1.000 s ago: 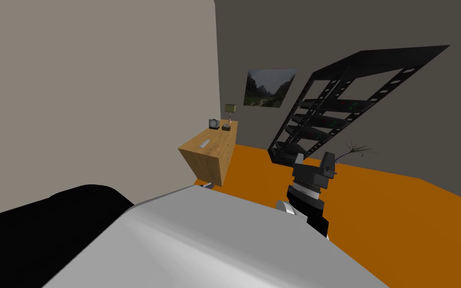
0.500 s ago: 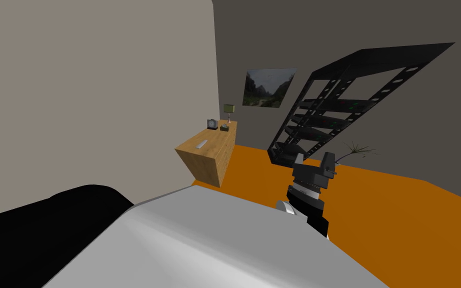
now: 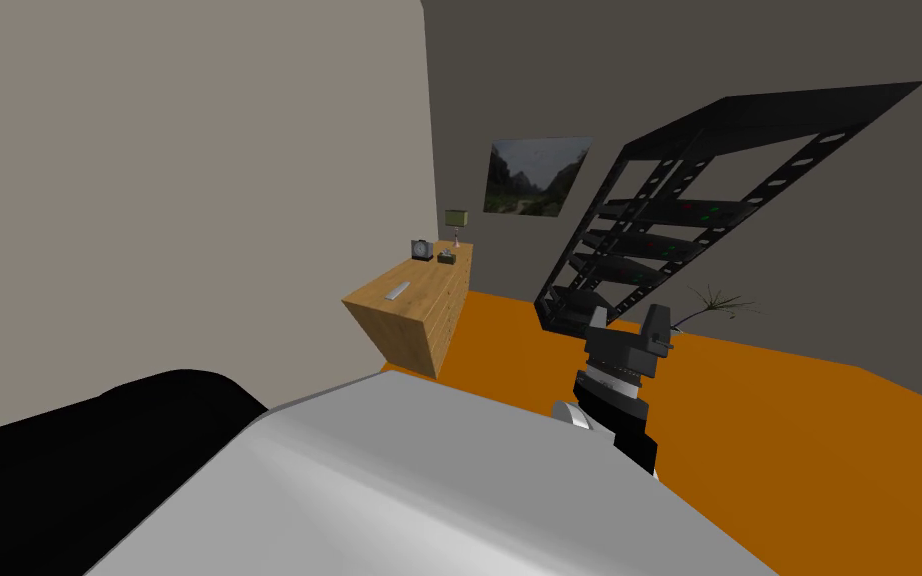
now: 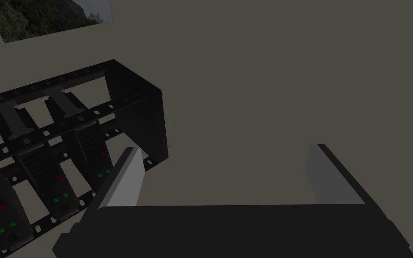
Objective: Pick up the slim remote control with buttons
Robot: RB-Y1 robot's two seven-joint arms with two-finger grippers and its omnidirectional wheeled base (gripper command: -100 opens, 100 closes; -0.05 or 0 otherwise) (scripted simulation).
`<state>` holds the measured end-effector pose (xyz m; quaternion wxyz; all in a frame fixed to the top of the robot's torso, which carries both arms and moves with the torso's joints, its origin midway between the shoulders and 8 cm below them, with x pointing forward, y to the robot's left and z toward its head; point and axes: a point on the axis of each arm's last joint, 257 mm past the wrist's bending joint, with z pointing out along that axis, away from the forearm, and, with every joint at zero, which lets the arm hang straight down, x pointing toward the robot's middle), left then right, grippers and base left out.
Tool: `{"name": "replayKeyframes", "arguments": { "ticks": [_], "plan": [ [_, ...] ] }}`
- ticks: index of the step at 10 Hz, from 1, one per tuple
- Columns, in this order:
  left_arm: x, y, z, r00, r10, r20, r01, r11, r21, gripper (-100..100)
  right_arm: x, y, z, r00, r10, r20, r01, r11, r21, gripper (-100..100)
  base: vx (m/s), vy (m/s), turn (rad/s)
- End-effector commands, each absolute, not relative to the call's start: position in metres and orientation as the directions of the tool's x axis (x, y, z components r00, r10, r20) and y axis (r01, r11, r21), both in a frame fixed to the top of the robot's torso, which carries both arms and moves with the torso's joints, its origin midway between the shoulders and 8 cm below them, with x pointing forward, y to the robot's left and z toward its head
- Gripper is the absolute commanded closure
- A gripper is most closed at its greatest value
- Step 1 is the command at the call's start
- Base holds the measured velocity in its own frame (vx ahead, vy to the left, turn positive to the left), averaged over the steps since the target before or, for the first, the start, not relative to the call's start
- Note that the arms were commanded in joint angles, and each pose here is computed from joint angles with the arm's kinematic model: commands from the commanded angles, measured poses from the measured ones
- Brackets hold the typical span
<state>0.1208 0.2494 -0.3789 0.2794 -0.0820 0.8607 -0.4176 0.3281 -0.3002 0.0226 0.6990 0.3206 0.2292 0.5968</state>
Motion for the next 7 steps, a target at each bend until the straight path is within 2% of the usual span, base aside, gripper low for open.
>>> {"name": "replayKeyframes", "arguments": {
  "ticks": [1, 7],
  "plan": [
    [0.112, 0.262, -0.381, -0.843, -0.348, -0.409, 0.092, 0.657, -0.748, -100, 0.328, -0.300, 0.023, 0.183, 0.981, 0.062, -0.687, 0.082, 0.722, 0, 0.042, -0.038, 0.000],
    [0.065, 0.322, -0.400, -0.909, -0.255, -0.329, 0.027, 0.753, -0.657, -100, 0.328, -0.300, 0.023, 0.183, 0.981, 0.062, -0.687, 0.082, 0.722, 0, 0.079, -0.037, 0.004]
  ]
}}
